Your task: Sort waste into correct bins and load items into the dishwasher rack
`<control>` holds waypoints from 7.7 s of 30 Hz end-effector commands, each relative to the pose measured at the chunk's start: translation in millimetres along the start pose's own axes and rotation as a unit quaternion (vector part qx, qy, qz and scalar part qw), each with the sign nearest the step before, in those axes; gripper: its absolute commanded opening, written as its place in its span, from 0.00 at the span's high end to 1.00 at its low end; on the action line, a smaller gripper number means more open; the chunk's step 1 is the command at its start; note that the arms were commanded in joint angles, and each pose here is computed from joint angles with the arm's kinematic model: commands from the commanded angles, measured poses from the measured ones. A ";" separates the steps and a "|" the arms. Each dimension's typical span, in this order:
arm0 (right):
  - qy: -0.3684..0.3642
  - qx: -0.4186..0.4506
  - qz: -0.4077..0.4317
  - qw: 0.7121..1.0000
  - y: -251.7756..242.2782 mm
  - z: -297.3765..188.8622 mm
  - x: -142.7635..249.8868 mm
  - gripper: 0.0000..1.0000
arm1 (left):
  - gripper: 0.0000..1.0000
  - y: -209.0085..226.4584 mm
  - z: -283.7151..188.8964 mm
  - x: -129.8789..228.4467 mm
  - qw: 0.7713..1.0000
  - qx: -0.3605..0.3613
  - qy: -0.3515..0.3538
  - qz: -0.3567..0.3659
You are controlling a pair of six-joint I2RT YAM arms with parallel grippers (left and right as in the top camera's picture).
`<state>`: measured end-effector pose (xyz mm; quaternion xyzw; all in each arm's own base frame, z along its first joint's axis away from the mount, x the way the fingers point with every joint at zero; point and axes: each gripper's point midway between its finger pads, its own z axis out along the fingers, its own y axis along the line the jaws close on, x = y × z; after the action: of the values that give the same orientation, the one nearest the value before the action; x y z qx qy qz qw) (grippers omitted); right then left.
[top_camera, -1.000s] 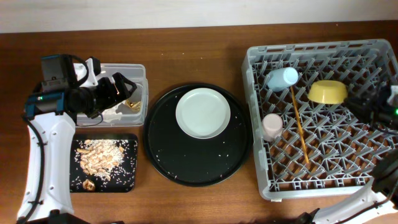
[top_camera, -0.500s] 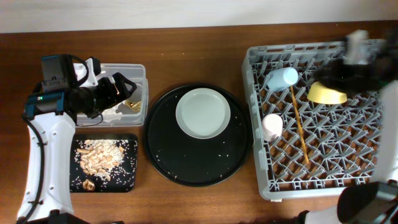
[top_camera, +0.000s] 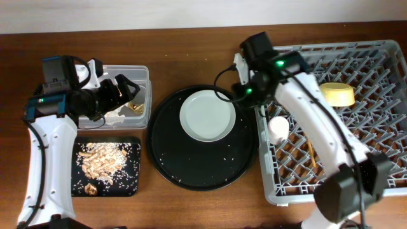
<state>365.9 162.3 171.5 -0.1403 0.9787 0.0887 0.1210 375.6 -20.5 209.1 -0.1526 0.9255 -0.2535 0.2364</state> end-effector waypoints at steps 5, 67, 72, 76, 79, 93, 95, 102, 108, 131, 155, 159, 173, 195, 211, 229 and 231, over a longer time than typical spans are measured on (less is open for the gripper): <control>0.022 0.042 0.020 0.999 -14.3 65.6 -15.0 0.64 | 0.00 -2.4 -4.4 -2.3 1.000 0.001 -0.008 0.008; -0.172 0.416 0.138 0.882 -183.4 -251.5 54.9 0.96 | 0.00 -2.4 -4.4 -2.3 1.000 0.001 -0.008 0.008; -0.070 0.437 0.101 0.891 -209.0 -233.9 75.5 0.96 | 0.00 -2.4 -4.4 -2.3 1.000 0.002 -0.008 0.008; 0.021 0.432 0.072 0.899 -221.3 -203.5 81.8 0.96 | 0.00 -2.3 -4.4 -2.4 1.000 0.001 -0.008 0.008; 0.077 0.442 0.059 0.892 -231.6 -184.7 82.5 0.96 | 0.00 -2.4 -4.4 -2.3 1.000 0.001 -0.008 0.008; 0.174 0.401 0.032 0.899 -244.9 -103.9 68.7 0.96 | 0.00 -2.4 -4.4 -2.3 1.000 0.001 -0.008 0.008; 0.164 0.374 0.037 0.912 -238.2 -95.2 65.8 0.96 | 0.00 -2.4 -4.4 -2.3 1.000 0.001 -0.008 0.008; 0.127 0.279 0.051 0.950 -213.2 -69.5 53.3 0.82 | 0.00 -2.2 -4.4 -2.3 1.000 0.001 -0.008 0.008; 0.119 0.278 0.051 0.952 -213.6 -67.3 49.1 0.67 | 0.00 -2.4 -4.4 -2.3 1.000 0.002 -0.008 0.008; -0.191 -0.075 0.012 0.979 -79.2 -162.3 -72.9 0.02 | 0.00 -2.2 -4.4 -2.3 1.000 0.001 -0.008 0.008; -0.425 -0.030 -0.090 0.900 4.2 -362.4 32.7 0.02 | 0.00 -2.4 -4.4 -2.3 1.000 0.002 -0.008 0.008; -0.520 0.011 -0.113 0.847 27.8 -424.2 115.3 0.02 | 0.00 -2.2 -4.4 -2.3 1.000 0.001 -0.008 0.008; -0.657 0.084 -0.122 0.739 -8.2 -259.5 191.7 0.02 | 0.00 -2.4 -4.4 -2.3 1.000 0.001 -0.008 0.008; -0.581 0.115 0.029 0.805 -101.6 -41.5 152.3 0.02 | 0.00 -2.4 -4.4 -2.3 1.000 0.001 -0.008 0.008; -0.580 0.116 0.029 0.806 -102.0 -41.2 152.4 0.02 | 0.00 -2.3 -4.4 -2.3 1.000 0.002 -0.008 0.008; -0.580 0.116 0.029 0.806 -102.0 -41.2 152.4 0.02 | 0.00 -72.7 -94.1 17.6 0.984 0.024 -0.129 0.116; -0.580 0.116 0.029 0.806 -102.0 -41.2 152.4 0.02 | 0.00 -84.6 -122.0 27.4 0.974 0.014 -0.175 0.145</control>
<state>245.4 21.6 159.0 -0.0278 0.7312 0.0467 0.6800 332.3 -53.5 297.6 -0.0762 0.8991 -0.2459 0.3541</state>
